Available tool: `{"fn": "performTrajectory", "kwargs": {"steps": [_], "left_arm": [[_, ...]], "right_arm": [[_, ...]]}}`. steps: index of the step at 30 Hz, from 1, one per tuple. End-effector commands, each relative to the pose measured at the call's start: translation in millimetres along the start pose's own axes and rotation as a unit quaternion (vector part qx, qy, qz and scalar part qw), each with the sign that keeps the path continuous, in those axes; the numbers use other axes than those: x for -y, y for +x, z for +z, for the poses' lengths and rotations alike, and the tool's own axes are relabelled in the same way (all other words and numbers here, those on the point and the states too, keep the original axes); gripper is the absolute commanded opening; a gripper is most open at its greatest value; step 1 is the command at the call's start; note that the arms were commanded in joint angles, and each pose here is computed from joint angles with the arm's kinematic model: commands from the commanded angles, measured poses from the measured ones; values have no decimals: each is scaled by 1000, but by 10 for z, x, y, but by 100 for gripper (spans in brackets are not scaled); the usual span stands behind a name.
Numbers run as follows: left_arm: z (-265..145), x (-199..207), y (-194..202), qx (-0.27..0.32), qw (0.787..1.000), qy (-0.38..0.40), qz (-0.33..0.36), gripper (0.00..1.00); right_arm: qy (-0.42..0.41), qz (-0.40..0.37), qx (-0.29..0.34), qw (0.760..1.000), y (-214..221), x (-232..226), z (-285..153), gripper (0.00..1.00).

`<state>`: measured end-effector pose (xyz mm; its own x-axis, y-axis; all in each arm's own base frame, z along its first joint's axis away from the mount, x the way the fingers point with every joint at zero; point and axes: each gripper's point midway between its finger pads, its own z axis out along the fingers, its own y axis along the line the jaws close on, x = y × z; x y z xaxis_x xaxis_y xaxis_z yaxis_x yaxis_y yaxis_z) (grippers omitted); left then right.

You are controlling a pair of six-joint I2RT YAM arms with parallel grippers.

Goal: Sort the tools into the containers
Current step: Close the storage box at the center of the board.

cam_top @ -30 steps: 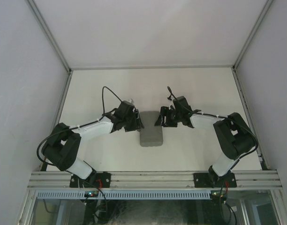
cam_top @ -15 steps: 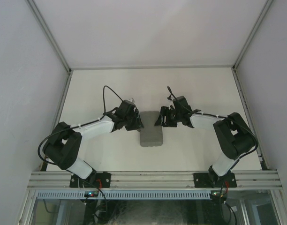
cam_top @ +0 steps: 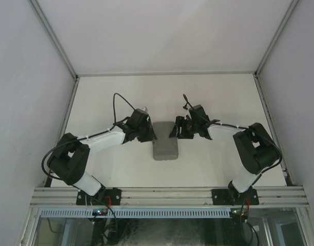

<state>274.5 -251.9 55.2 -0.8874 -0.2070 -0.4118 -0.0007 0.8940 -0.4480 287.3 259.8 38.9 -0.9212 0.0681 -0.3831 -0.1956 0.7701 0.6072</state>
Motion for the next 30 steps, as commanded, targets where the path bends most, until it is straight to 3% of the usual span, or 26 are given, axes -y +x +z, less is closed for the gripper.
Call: {"fn": "performTrajectory", "kwargs": {"steps": [1,10,17,21,25,30], "left_arm": [[-13,164,-98,8,1000,17,11,32],[-7,187,-84,7,1000,22,7,22],[17,172,-64,3,1000,19,1,1],[-4,172,-76,5,1000,17,1,0],[-117,158,-200,27,1000,2,16,7],[-359,207,-480,77,996,-11,38,38]], "right_arm": [[-5,-8,9,1000,-89,-58,38,58],[-11,-9,3,1000,-77,-109,79,56],[-14,-10,-3,1000,-41,-153,118,54],[-12,-12,0,1000,-54,-166,105,53],[0,-23,23,999,-175,-171,-13,53],[12,-57,61,996,-413,-254,-259,57]]}}
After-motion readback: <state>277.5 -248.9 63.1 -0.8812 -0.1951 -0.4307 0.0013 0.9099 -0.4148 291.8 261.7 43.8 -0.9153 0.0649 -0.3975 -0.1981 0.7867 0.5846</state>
